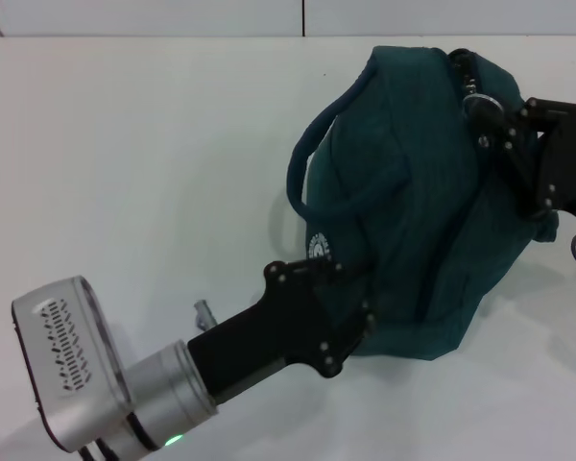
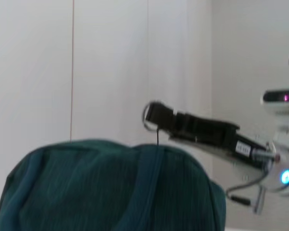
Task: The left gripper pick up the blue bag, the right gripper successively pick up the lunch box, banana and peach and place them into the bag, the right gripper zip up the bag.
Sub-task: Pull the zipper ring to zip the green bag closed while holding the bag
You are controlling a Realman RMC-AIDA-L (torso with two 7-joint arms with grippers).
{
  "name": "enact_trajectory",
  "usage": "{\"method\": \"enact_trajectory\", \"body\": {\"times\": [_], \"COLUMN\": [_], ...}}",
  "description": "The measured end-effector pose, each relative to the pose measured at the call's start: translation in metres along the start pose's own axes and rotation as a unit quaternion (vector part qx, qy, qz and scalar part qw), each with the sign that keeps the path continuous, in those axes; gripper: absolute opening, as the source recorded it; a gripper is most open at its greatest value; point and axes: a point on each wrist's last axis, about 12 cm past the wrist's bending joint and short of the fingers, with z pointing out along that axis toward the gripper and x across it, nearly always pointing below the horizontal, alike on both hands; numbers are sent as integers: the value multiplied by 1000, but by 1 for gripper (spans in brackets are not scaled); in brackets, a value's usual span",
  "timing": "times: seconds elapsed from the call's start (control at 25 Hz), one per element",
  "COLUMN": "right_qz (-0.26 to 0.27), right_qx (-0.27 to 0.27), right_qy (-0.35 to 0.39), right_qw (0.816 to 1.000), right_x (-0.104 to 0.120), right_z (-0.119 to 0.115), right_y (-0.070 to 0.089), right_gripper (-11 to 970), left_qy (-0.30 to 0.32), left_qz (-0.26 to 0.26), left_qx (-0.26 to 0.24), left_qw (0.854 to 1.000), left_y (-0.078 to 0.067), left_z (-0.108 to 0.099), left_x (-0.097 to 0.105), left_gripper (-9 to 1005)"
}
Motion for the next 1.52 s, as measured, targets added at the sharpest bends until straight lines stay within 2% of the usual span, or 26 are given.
{"method": "enact_trajectory", "body": {"times": [0.24, 0.44, 0.68, 0.88, 1.04, 1.32, 1.44, 1.52], "right_qz": [0, 0, -5, -6, -1, 3, 16, 28], "right_qx": [0, 2, 3, 3, 3, -1, -15, -18], "right_qy": [0, 2, 2, 0, -1, 0, -1, -10], "right_qw": [1000, 1000, 1000, 1000, 1000, 1000, 1000, 999], "right_x": [0, 1, 2, 2, 3, 3, 4, 4], "right_z": [0, -1, -3, -4, -4, -3, 0, 2], "right_y": [0, 2, 3, 5, 6, 7, 12, 15], "right_gripper": [18, 18, 18, 18, 18, 19, 19, 19], "left_qy": [-22, -43, -57, -56, -53, -49, -54, -59], "left_qz": [-6, -18, -25, -22, -18, -7, 11, 26], "left_qx": [-2, -23, -39, -31, -31, -32, -29, -31], "left_qw": [1000, 999, 997, 998, 998, 998, 998, 997], "left_y": [1, 6, 9, 9, 11, 15, 20, 26], "left_z": [12, 20, 23, 26, 25, 21, 15, 8], "left_x": [-6, -12, -16, -17, -16, -16, -18, -20], "left_gripper": [239, 470, 545, 505, 294, 142, 77, 70]}}
